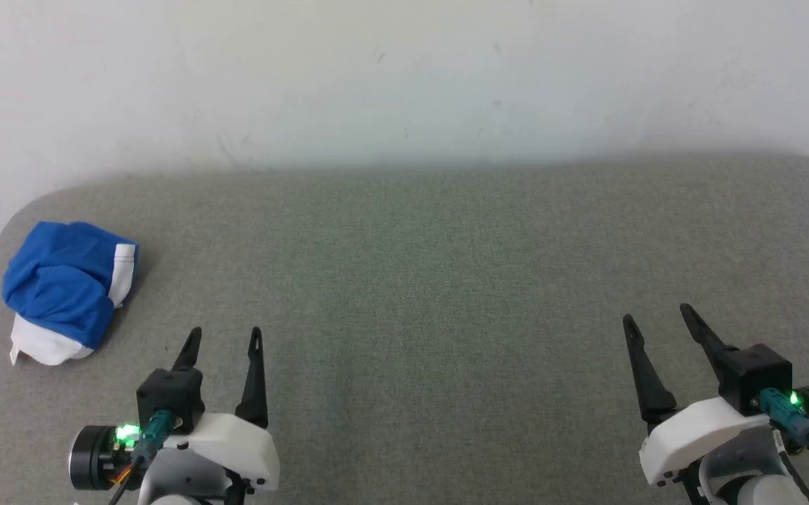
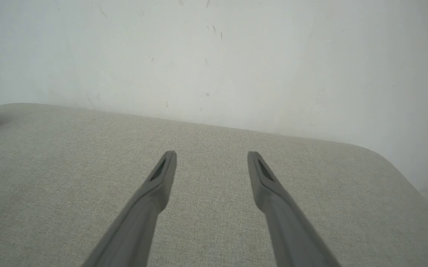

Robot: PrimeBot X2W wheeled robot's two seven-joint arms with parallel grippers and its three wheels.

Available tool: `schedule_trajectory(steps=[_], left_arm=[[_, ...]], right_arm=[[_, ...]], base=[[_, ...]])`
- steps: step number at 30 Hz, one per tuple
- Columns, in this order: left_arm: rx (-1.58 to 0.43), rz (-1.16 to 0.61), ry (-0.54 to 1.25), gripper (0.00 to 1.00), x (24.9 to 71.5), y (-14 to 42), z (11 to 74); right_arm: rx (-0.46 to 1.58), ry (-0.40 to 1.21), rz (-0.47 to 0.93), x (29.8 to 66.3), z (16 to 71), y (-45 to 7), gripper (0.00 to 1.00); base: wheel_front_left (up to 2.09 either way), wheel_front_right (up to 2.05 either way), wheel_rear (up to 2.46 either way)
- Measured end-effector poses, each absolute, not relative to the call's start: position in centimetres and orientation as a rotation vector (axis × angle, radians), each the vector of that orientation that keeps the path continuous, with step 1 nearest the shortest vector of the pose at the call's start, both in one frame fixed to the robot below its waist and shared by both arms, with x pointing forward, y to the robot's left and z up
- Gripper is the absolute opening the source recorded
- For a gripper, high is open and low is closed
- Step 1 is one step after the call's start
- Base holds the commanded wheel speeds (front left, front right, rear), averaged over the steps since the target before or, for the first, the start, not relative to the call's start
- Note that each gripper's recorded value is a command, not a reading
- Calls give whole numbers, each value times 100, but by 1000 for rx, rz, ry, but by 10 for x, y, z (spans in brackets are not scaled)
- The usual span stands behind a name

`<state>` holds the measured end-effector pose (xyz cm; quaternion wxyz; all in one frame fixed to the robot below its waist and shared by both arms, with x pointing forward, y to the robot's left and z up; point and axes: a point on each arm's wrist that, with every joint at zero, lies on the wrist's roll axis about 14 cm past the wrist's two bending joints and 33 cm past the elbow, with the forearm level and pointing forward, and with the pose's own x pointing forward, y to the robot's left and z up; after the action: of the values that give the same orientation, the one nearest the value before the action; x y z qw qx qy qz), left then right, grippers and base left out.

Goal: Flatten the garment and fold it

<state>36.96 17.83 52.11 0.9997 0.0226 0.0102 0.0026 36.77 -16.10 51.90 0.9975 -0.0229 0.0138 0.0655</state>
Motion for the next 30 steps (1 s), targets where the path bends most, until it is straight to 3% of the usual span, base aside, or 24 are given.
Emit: schedule_trajectory(steps=[30], left_arm=[[7,26,-7,100,361,185,520]], right_arm=[[6,-23,171,372,525,-147,100]], base=[[0,0,0]])
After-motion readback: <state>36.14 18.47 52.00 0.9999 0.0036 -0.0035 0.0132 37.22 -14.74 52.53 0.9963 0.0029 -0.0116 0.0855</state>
